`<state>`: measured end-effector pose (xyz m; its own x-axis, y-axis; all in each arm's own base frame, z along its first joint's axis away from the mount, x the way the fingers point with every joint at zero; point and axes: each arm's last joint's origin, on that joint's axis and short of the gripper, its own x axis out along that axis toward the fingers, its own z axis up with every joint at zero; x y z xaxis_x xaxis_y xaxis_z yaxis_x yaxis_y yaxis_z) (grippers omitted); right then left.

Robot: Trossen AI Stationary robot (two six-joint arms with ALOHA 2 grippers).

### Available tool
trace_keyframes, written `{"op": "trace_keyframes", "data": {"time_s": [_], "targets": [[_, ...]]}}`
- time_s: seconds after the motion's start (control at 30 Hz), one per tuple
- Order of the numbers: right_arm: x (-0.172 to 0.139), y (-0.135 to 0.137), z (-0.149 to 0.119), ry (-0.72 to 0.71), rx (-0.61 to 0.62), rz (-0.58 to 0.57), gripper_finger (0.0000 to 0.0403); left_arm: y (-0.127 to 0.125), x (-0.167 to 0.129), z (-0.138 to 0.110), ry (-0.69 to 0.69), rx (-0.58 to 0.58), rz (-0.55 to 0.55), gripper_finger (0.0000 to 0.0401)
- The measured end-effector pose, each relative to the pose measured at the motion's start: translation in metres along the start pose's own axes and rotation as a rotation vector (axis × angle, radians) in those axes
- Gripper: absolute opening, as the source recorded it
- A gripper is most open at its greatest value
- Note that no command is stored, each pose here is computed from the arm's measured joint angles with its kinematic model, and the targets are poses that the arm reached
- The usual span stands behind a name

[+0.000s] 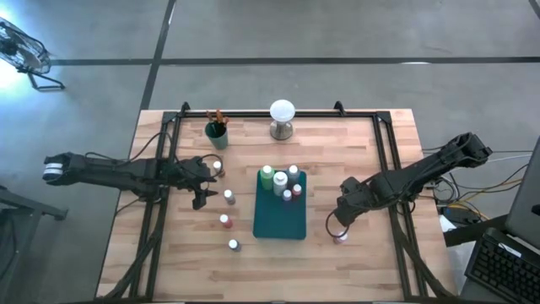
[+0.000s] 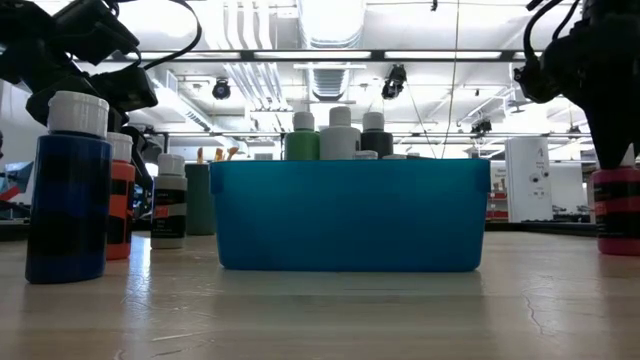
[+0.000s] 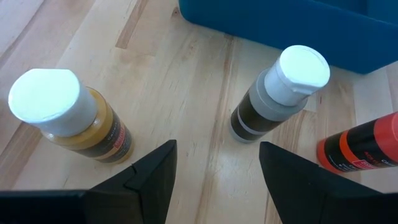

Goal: Pick & Place Paint Supplies
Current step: Put the pink paint bottle into the blue bin

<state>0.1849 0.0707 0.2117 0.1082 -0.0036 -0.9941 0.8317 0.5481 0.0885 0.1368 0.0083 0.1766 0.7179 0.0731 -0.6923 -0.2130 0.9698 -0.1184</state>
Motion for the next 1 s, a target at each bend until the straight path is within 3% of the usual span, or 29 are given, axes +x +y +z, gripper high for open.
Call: {"op": "trace_keyframes", "data": {"time_s": [0.47,0.77,1.0], "targets": [[-0.012,0.006,0.001,0.01,-0.024,0.026,0.0114,0.0,0.0,0.0,0.0,0.0,0.0,0.0234],[-0.054,0.017,0.009,-0.118,-0.09,0.055,0.0114,0.0,0.0,0.0,0.0,0.0,0.0,0.0234],[-0.089,0.03,0.018,-0.222,-0.168,0.157,0.0114,0.0,0.0,0.0,0.0,0.0,0.0,0.0234]]}}
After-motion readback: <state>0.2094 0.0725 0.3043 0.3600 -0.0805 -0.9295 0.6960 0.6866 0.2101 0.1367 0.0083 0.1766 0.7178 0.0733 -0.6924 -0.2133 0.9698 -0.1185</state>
